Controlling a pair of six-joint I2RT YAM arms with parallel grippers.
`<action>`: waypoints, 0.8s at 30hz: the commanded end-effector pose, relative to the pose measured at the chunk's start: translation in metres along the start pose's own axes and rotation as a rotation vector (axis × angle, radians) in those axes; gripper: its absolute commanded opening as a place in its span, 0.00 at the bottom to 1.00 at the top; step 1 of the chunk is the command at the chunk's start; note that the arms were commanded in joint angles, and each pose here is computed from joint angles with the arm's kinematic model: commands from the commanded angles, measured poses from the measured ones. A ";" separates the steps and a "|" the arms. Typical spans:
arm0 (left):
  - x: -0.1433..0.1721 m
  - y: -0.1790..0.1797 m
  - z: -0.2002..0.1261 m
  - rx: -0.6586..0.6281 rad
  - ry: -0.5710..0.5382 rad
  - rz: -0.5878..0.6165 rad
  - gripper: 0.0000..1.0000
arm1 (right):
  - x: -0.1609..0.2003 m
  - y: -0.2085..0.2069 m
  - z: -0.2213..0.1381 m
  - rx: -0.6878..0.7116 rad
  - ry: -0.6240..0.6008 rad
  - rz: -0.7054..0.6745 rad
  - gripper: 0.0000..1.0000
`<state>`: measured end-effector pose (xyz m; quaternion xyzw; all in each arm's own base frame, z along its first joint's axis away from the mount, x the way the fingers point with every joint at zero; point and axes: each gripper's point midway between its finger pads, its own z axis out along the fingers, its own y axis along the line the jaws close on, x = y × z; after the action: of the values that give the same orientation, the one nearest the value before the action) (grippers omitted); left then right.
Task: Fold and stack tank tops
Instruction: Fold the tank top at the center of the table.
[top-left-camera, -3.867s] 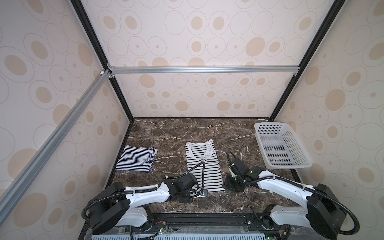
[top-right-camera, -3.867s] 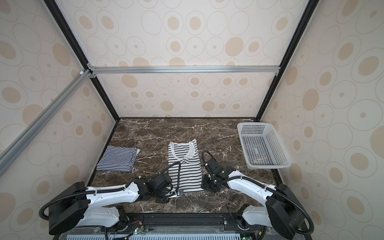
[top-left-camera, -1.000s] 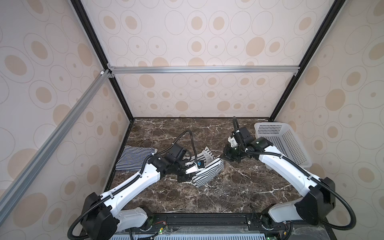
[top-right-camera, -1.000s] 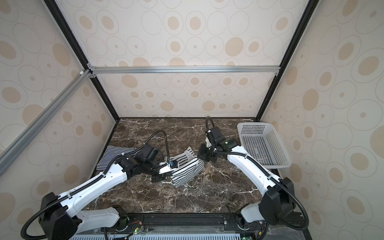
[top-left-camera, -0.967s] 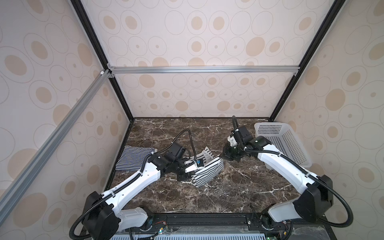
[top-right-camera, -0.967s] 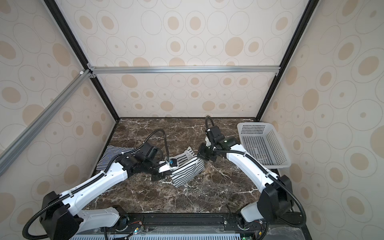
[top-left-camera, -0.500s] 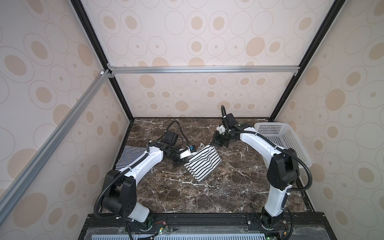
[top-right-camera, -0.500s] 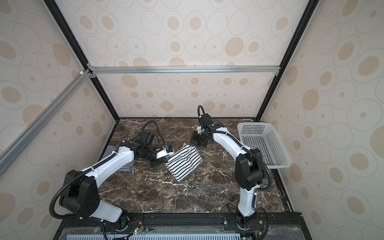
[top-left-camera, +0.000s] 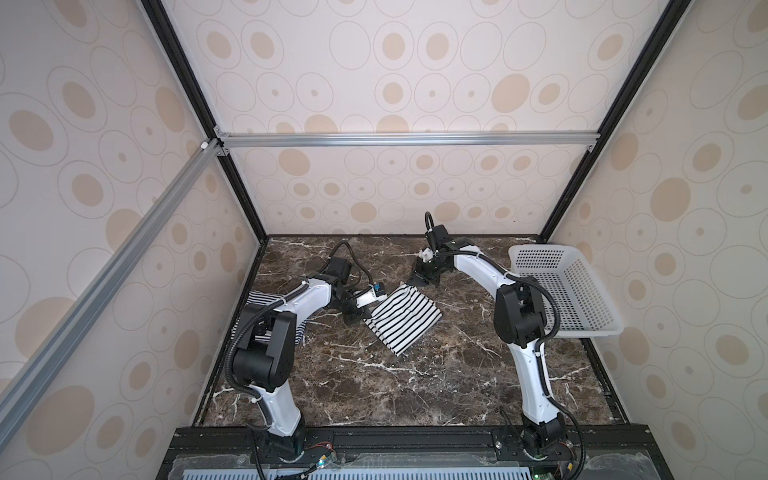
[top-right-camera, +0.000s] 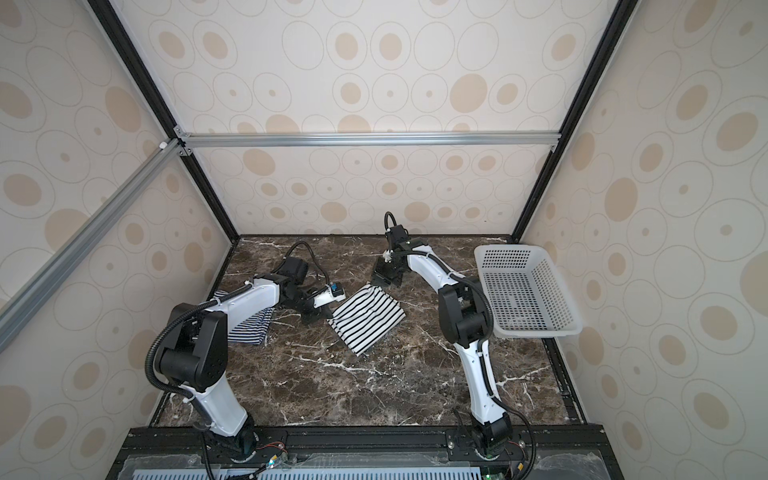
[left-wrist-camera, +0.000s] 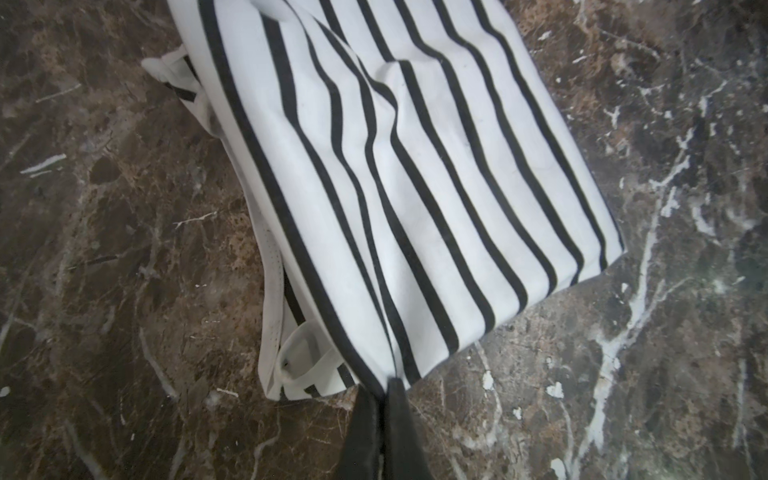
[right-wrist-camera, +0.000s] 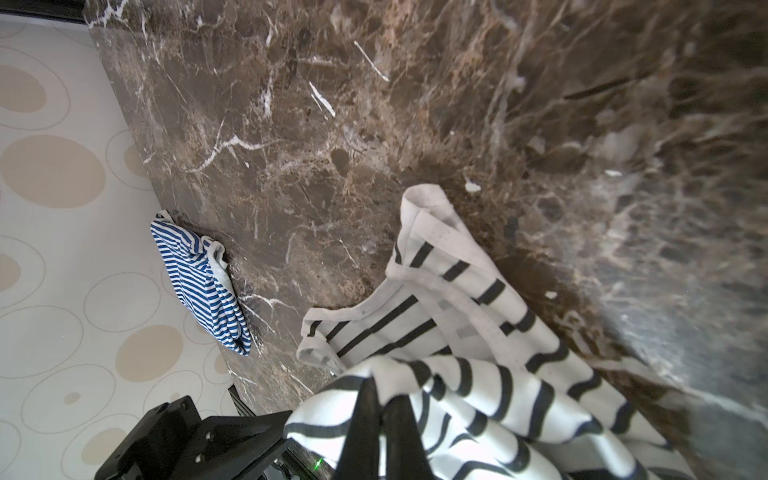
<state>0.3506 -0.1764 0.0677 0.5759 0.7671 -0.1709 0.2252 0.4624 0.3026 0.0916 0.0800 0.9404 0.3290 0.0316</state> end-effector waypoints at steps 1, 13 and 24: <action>0.001 0.015 0.002 -0.030 0.001 0.007 0.00 | -0.007 -0.001 -0.003 0.017 -0.007 -0.013 0.04; -0.003 0.075 0.001 -0.333 -0.056 -0.184 0.07 | -0.030 -0.003 0.001 0.004 -0.057 -0.002 0.26; -0.029 0.088 -0.071 -0.623 -0.217 -0.248 0.31 | 0.002 0.006 -0.033 0.051 -0.142 -0.111 0.31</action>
<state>0.4206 -0.1373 0.0977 0.3917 0.8383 -0.0177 0.3788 0.4644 0.2810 0.0983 0.0814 0.9470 0.2999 0.0818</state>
